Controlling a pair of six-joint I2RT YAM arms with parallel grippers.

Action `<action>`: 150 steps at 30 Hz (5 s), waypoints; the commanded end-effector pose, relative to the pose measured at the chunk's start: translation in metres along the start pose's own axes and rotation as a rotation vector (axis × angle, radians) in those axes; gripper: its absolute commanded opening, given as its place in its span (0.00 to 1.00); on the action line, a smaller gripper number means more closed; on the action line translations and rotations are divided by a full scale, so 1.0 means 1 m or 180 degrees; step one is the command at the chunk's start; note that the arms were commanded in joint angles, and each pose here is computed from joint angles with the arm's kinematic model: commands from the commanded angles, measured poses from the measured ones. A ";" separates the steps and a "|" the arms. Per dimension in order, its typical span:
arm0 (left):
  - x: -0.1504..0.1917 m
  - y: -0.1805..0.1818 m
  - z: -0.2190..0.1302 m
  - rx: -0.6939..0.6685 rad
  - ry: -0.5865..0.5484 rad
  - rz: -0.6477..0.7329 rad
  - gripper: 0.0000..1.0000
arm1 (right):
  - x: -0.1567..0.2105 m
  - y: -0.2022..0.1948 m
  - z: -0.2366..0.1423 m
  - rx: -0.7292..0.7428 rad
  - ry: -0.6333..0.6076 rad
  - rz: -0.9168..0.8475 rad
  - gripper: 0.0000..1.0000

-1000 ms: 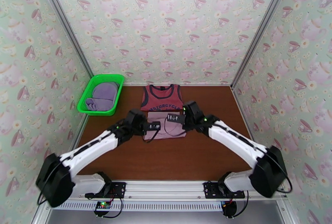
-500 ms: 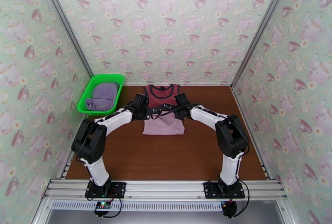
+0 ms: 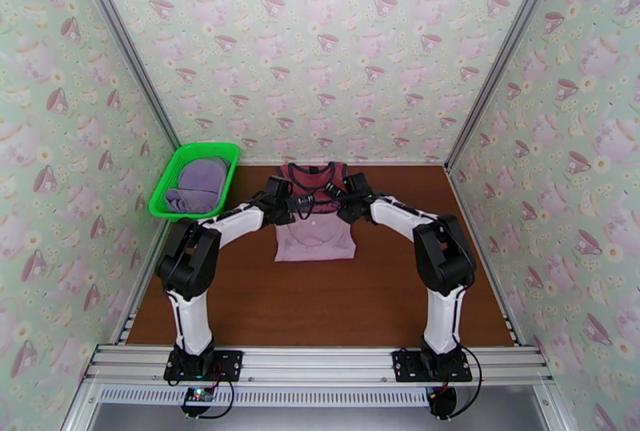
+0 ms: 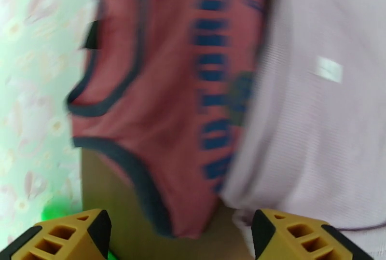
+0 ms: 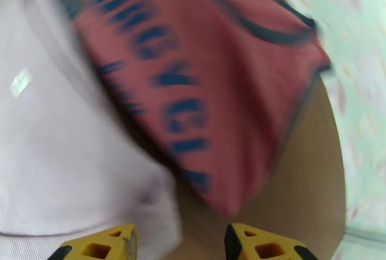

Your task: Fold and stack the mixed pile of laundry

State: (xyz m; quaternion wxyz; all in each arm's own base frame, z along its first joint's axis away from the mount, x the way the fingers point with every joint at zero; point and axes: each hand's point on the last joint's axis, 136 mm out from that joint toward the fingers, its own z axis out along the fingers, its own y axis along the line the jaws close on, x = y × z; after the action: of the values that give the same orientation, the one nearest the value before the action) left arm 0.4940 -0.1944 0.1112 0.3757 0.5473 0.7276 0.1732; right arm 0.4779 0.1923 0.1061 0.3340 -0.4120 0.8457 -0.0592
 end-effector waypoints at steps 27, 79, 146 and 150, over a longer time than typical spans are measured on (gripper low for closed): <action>0.040 -0.129 -0.047 0.1533 0.1160 -0.4159 0.97 | 0.066 0.113 0.008 -0.1302 0.0675 0.3236 0.58; -0.030 0.086 0.000 0.0510 0.0259 -0.3820 0.05 | -0.101 -0.033 0.026 -0.1014 -0.0048 0.2513 0.00; 0.360 0.131 -0.024 -0.1417 0.2616 -0.5279 1.00 | 0.030 0.114 -0.088 -0.1413 0.0010 0.2586 1.00; 0.373 0.105 -0.007 -0.1230 0.2766 -0.5400 1.00 | 0.030 0.131 -0.082 -0.1460 0.0141 0.2509 1.00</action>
State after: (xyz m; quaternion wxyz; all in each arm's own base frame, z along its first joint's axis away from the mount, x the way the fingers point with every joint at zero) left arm 0.5139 0.1849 0.0591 0.1554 -0.3164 0.9216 0.1623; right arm 0.3276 0.2340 0.1026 0.2130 -0.1069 0.9352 0.2620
